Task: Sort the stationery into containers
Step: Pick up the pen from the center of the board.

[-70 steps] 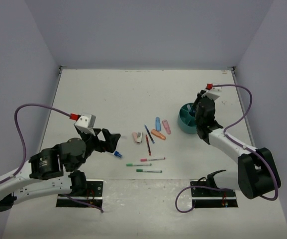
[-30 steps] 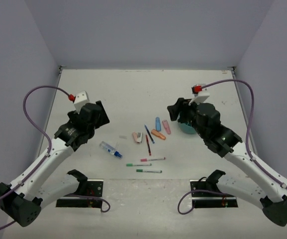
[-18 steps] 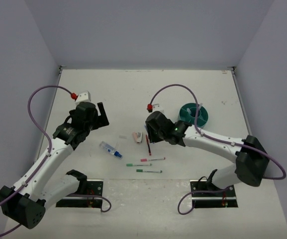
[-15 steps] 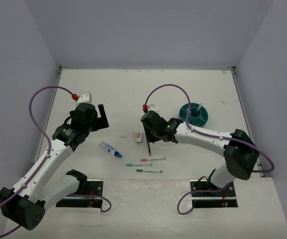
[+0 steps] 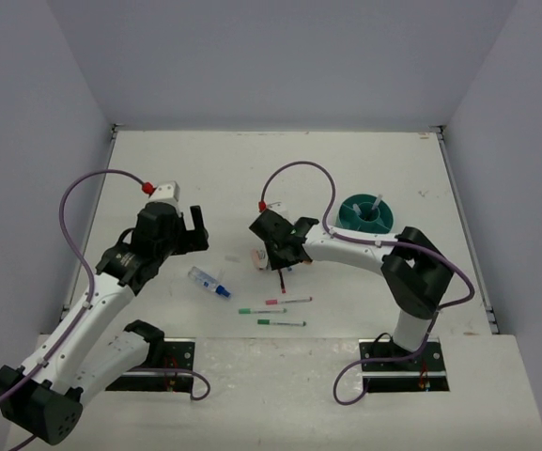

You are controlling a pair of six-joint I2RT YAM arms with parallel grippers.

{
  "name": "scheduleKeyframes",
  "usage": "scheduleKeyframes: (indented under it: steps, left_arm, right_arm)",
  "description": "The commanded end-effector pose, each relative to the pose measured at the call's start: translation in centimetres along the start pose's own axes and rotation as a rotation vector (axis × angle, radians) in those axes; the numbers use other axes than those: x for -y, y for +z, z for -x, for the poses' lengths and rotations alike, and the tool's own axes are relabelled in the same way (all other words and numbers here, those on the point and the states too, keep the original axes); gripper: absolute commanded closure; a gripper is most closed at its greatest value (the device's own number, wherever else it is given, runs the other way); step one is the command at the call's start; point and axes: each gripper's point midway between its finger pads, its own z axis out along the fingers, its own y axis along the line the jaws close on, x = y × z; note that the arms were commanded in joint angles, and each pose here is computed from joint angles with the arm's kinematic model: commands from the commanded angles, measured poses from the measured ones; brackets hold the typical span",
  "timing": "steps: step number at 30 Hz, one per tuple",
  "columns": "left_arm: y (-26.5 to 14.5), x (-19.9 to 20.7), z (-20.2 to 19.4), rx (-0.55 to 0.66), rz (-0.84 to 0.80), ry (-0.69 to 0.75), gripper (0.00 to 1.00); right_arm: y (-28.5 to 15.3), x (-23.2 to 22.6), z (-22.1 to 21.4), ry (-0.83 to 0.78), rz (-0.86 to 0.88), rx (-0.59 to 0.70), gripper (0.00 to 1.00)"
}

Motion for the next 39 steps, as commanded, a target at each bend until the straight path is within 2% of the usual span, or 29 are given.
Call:
scheduleKeyframes:
  steps: [1, 11, 14, 19, 21, 26, 29, 32, 35, 38, 39]
  left_arm:
    - [-0.3, 0.7, 0.7, 0.045, -0.049, 0.017, 0.0]
    - [-0.7, 1.6, 0.3, 0.047, -0.072, 0.036, 0.0]
    - [-0.9, 1.7, 0.3, 0.05, -0.076, 0.038, 0.0]
    - [-1.0, 2.0, 0.2, 0.049, -0.086, 0.043, 0.0]
    - [-1.0, 2.3, 0.3, 0.05, -0.099, 0.046, 0.0]
    - [-1.0, 4.0, 0.3, 0.026, -0.191, 0.099, 0.0]
    - [-0.2, 5.5, -0.3, -0.052, -0.253, 0.184, 0.0]
    - [1.4, 5.6, -1.3, -0.165, -0.224, 0.25, 0.0]
    - [2.4, 5.8, -1.4, -0.193, -0.197, 0.281, 0.0]
    - [3.5, 6.3, -2.6, -0.236, -0.191, 0.381, 0.0]
    - [3.8, 5.8, -2.9, -0.239, -0.17, 0.454, 0.0]
  right_arm:
    - [0.8, -0.3, -1.1, 0.023, -0.009, -0.044, 0.7]
    - [3.0, -0.5, -3.1, 0.029, -0.016, -0.117, 0.74]
    - [3.5, -0.5, -3.5, 0.031, -0.028, -0.131, 0.81]
    - [3.2, 0.0, -3.6, 0.047, -0.052, -0.134, 0.99]
    - [2.7, -0.2, -3.3, 0.048, -0.044, -0.125, 1.0]
    - [-2.2, -0.1, 0.1, 0.063, 0.011, -0.007, 1.0]
    - [-7.4, 0.7, 2.3, 0.084, 0.066, 0.11, 1.0]
    - [-11.1, 1.1, 2.8, 0.081, 0.157, 0.189, 1.0]
    - [-13.3, 1.3, 2.6, 0.055, 0.235, 0.248, 1.0]
    - [-14.7, 2.1, 2.4, 0.036, 0.268, 0.309, 1.0]
    - [-15.0, 2.4, 2.4, 0.028, 0.271, 0.328, 1.0]
